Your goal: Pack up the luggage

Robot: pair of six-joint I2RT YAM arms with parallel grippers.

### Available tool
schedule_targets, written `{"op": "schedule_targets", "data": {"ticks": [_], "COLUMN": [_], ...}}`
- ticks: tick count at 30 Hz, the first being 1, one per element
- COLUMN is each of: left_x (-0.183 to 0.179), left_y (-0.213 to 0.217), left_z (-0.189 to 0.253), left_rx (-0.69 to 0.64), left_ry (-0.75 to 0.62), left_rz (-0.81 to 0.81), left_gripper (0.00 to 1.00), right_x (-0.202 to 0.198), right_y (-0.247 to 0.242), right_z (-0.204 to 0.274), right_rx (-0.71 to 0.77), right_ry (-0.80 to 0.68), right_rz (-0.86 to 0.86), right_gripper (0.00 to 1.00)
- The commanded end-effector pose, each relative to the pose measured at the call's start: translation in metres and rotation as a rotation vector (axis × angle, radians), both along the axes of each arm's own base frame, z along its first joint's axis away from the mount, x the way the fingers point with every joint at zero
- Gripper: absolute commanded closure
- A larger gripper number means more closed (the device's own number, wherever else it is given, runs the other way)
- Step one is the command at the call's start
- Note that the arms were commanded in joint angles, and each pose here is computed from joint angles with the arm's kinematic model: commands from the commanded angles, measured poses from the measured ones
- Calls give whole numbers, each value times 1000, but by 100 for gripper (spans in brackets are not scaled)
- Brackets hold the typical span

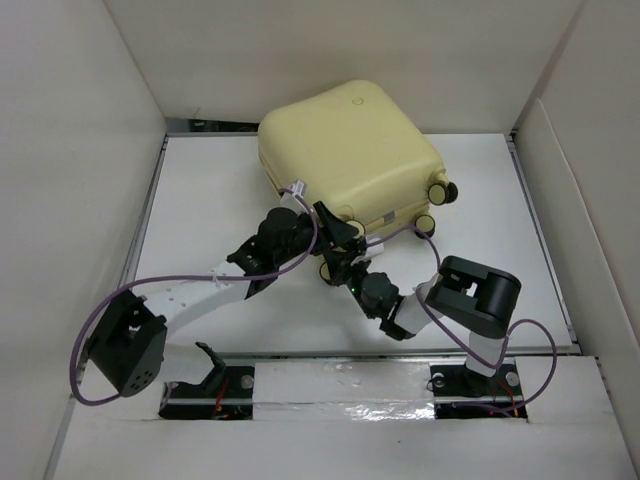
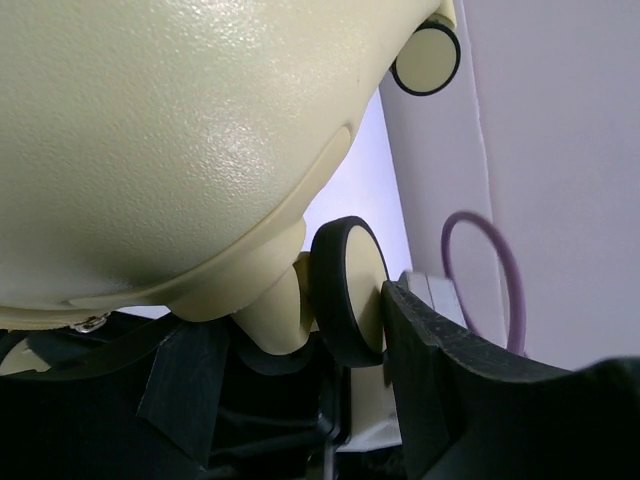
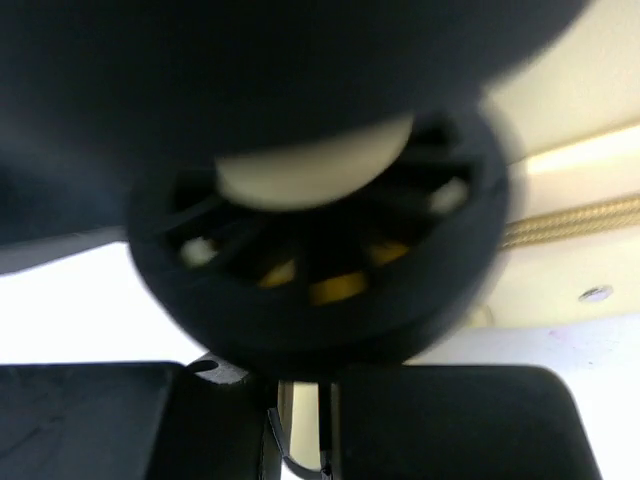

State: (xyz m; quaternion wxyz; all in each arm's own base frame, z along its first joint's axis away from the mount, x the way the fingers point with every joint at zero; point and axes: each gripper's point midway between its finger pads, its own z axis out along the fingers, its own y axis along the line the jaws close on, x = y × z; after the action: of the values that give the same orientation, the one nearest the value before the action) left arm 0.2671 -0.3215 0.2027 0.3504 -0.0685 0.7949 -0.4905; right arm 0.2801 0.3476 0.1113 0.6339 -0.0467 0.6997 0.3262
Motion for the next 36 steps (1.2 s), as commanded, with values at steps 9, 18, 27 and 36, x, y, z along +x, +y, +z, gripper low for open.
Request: {"op": "schedule_targets", "data": {"ticks": [9, 18, 27, 36], "left_x": [-65, -66, -37, -18], "left_y": [-111, -112, -48, 14], "left_z": [189, 184, 181, 143], "left_rx": [-541, -485, -338, -44], "left_ry": [-338, -328, -420, -463], "left_rz": [-378, -318, -101, 122], "left_gripper": [100, 100, 15, 23], "right_x": [-107, -88, -109, -112], "right_y": [114, 101, 37, -13], "right_z": [124, 131, 68, 53], "right_rx": [468, 441, 351, 283], "right_ry": [-205, -220, -98, -71], "right_rz": [479, 337, 209, 134], "right_gripper": [100, 100, 50, 43]}}
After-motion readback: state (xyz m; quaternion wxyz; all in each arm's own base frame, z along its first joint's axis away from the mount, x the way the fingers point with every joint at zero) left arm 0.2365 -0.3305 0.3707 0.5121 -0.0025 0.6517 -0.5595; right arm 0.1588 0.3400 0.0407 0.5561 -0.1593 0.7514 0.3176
